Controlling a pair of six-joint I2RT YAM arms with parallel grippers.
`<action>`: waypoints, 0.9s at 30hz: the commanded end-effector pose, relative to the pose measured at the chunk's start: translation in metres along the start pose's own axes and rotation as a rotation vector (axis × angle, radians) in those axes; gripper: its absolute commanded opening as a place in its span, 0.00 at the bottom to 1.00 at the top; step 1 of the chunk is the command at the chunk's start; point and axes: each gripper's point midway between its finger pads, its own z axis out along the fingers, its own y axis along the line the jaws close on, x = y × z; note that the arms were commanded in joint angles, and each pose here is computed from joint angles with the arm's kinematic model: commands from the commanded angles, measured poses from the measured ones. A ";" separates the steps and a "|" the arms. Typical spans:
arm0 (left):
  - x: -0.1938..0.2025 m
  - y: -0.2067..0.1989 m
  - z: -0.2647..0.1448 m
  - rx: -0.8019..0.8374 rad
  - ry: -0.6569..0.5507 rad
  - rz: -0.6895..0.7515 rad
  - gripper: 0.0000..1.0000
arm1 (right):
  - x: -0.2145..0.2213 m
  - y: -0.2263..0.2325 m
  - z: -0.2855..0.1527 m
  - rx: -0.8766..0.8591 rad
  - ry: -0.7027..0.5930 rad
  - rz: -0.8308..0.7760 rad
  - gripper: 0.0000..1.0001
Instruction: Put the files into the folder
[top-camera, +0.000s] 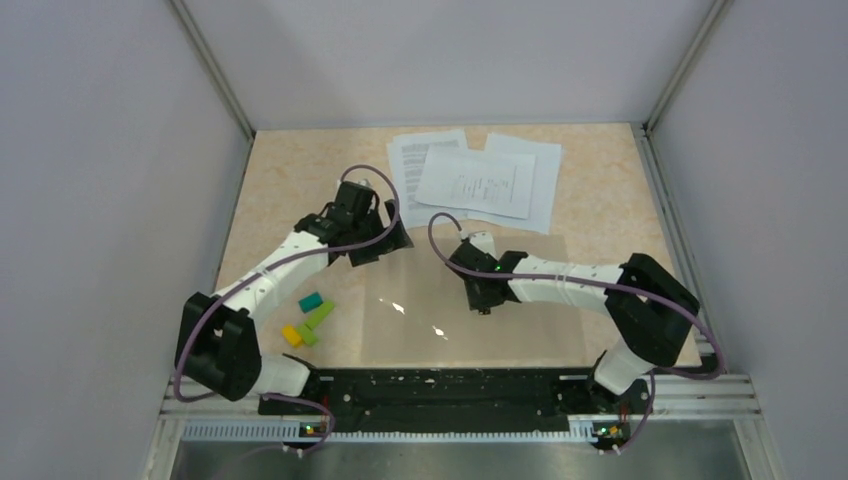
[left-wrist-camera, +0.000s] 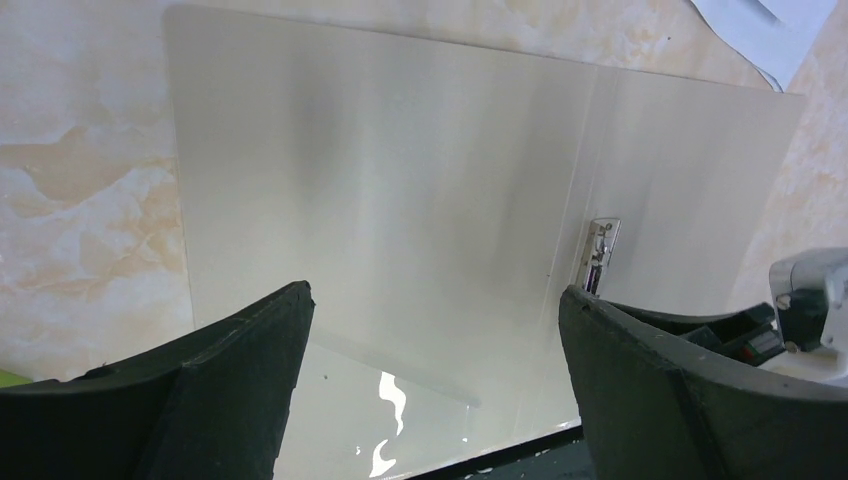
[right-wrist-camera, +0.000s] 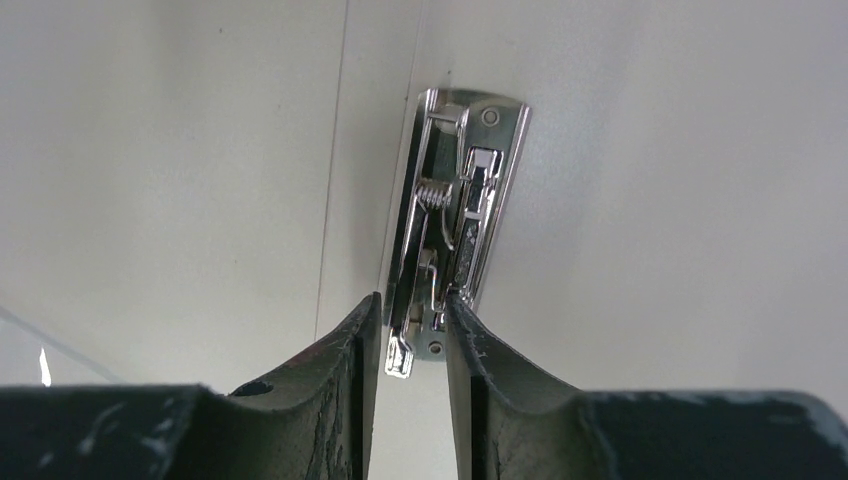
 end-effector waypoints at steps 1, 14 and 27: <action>-0.012 -0.011 0.004 0.012 -0.008 -0.014 0.97 | 0.006 0.003 -0.017 -0.060 -0.021 -0.040 0.29; -0.016 -0.021 0.018 0.027 0.034 -0.011 0.97 | -0.006 0.020 -0.030 -0.121 -0.042 0.075 0.29; 0.013 -0.021 0.033 0.100 0.112 -0.099 0.93 | 0.005 0.010 -0.027 -0.071 -0.001 0.080 0.18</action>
